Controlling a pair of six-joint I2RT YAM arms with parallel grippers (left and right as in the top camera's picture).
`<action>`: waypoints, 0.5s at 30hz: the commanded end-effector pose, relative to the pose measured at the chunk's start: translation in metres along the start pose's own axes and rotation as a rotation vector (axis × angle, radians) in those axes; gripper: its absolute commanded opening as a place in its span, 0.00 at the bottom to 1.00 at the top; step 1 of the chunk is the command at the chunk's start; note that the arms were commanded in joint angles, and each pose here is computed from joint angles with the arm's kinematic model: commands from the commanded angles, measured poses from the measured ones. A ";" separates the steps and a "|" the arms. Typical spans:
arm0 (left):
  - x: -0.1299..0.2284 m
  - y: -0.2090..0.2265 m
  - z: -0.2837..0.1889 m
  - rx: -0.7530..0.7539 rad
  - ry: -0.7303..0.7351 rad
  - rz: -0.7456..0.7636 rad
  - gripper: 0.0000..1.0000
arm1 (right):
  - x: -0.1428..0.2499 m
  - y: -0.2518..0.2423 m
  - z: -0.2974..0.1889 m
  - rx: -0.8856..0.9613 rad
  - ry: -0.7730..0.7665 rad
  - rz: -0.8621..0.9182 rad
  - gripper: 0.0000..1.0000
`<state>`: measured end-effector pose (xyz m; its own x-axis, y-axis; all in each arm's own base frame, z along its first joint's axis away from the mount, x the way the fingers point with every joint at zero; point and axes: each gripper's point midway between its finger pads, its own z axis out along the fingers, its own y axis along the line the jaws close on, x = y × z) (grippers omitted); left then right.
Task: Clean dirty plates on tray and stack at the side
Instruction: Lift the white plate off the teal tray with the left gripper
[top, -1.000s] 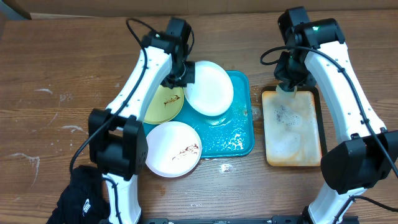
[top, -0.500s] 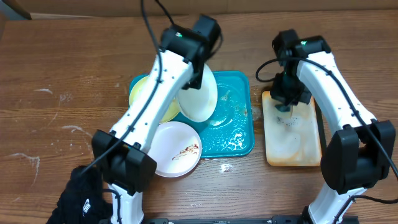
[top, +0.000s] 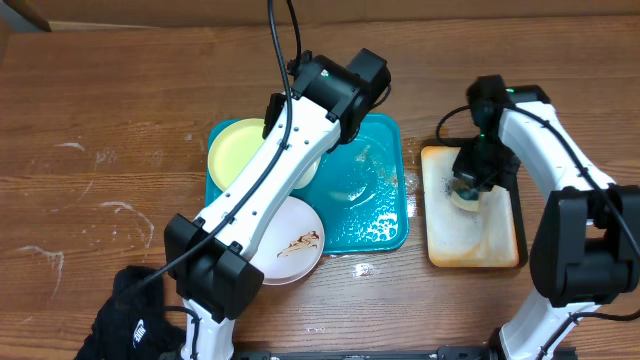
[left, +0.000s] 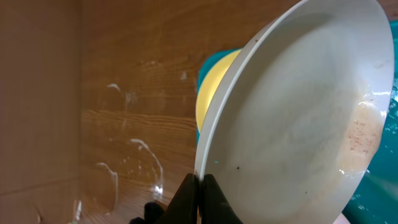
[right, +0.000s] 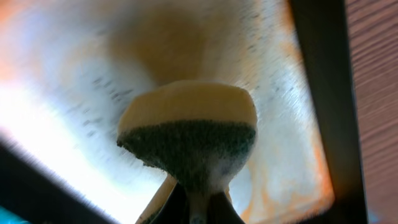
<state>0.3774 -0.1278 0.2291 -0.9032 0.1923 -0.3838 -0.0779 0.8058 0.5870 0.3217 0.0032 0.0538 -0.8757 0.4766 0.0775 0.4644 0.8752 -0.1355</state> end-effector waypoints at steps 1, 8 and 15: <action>-0.016 0.018 -0.022 -0.079 -0.125 -0.067 0.04 | 0.003 -0.005 0.001 -0.056 0.031 -0.004 0.04; -0.026 0.015 -0.053 -0.178 -0.276 -0.009 0.04 | 0.001 -0.006 0.002 -0.068 0.035 -0.011 0.04; -0.030 0.021 -0.067 -0.252 -0.343 0.021 0.04 | 0.001 -0.003 0.002 -0.088 0.035 -0.013 0.04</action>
<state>0.3705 -0.1638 0.2703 -0.7734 0.4222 -0.4729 -0.0914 0.6639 0.7422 0.3180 -0.0025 0.0475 -0.8712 0.4750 0.1240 0.4694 0.8800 -0.0726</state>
